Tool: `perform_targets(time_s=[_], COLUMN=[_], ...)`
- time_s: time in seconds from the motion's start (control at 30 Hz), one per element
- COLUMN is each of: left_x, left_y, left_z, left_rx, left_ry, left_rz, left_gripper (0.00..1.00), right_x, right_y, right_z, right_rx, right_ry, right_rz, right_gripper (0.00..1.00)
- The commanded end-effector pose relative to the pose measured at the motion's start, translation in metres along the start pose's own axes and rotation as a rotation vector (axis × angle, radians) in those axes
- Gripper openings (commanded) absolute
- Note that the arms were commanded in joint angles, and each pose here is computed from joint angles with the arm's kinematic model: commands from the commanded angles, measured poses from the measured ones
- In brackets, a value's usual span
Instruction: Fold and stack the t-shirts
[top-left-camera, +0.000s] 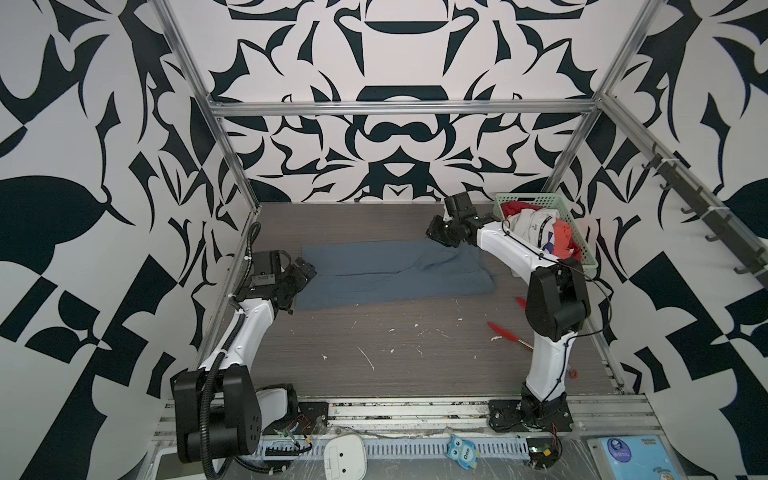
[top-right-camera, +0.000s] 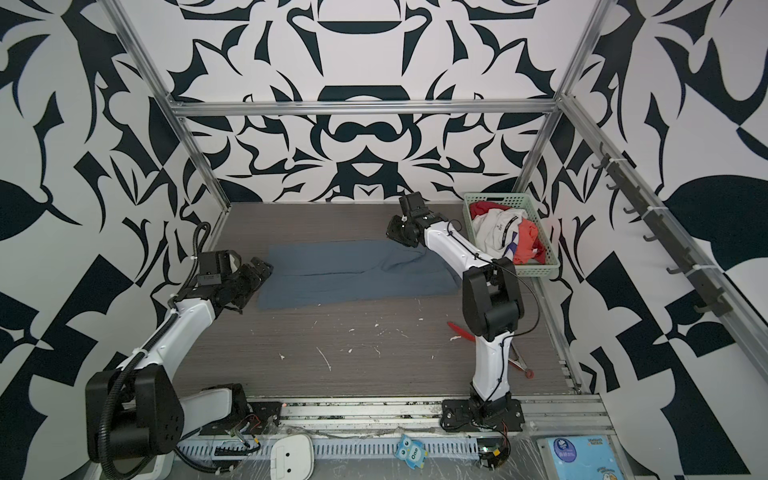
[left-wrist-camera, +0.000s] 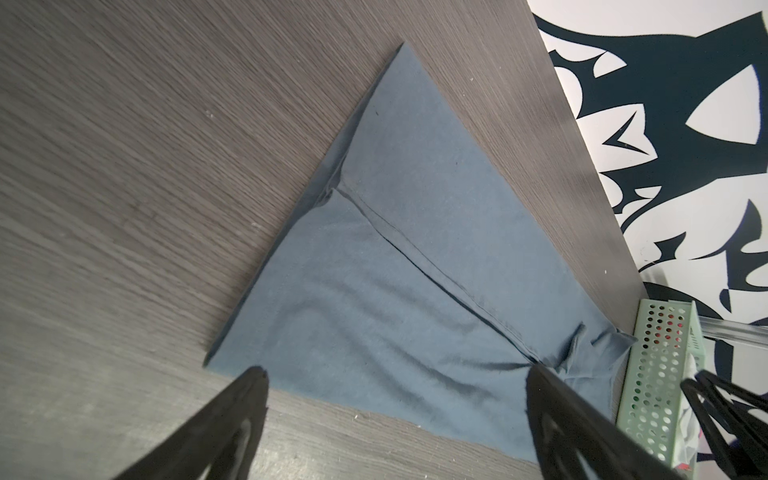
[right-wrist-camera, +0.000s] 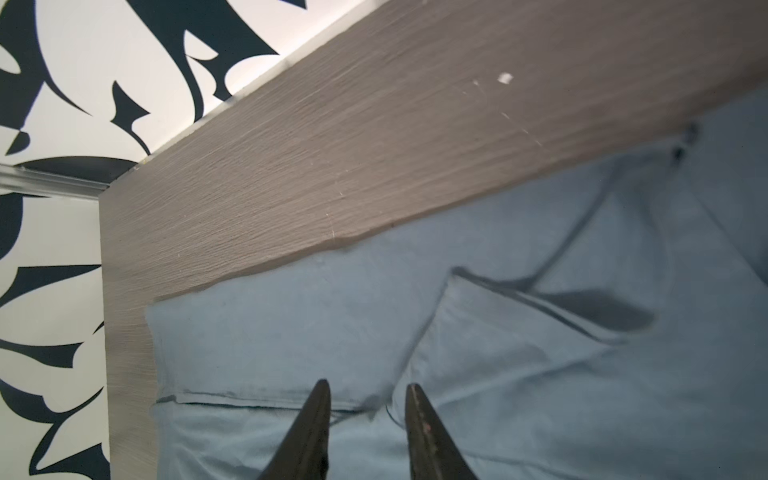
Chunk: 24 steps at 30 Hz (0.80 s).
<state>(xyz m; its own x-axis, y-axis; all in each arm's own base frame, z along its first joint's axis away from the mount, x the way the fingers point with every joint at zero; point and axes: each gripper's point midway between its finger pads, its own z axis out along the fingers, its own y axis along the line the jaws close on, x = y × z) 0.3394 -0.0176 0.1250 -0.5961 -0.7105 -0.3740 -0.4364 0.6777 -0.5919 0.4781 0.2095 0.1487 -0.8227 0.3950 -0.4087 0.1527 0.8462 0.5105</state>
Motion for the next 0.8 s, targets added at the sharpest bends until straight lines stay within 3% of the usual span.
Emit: perform_targets(time_s=[0.0, 0.47, 0.77], left_x=[0.000, 0.003, 0.001], left_y=[-0.002, 0.002, -0.012], left_z=[0.002, 0.003, -0.001], left_rx=[0.014, 0.005, 0.070], left_ry=[0.006, 0.008, 0.004], left_rz=[0.001, -0.003, 0.032], left_gripper=[0.99, 0.99, 0.99], right_x=[0.016, 0.009, 0.011], right_y=[-0.023, -0.027, -0.035], right_z=[0.007, 0.058, 0.077], right_rx=[0.086, 0.211, 0.260], right_ry=[0.036, 0.035, 0.050], right_rz=[0.074, 0.039, 0.023], right_gripper=[0.37, 0.34, 0.35])
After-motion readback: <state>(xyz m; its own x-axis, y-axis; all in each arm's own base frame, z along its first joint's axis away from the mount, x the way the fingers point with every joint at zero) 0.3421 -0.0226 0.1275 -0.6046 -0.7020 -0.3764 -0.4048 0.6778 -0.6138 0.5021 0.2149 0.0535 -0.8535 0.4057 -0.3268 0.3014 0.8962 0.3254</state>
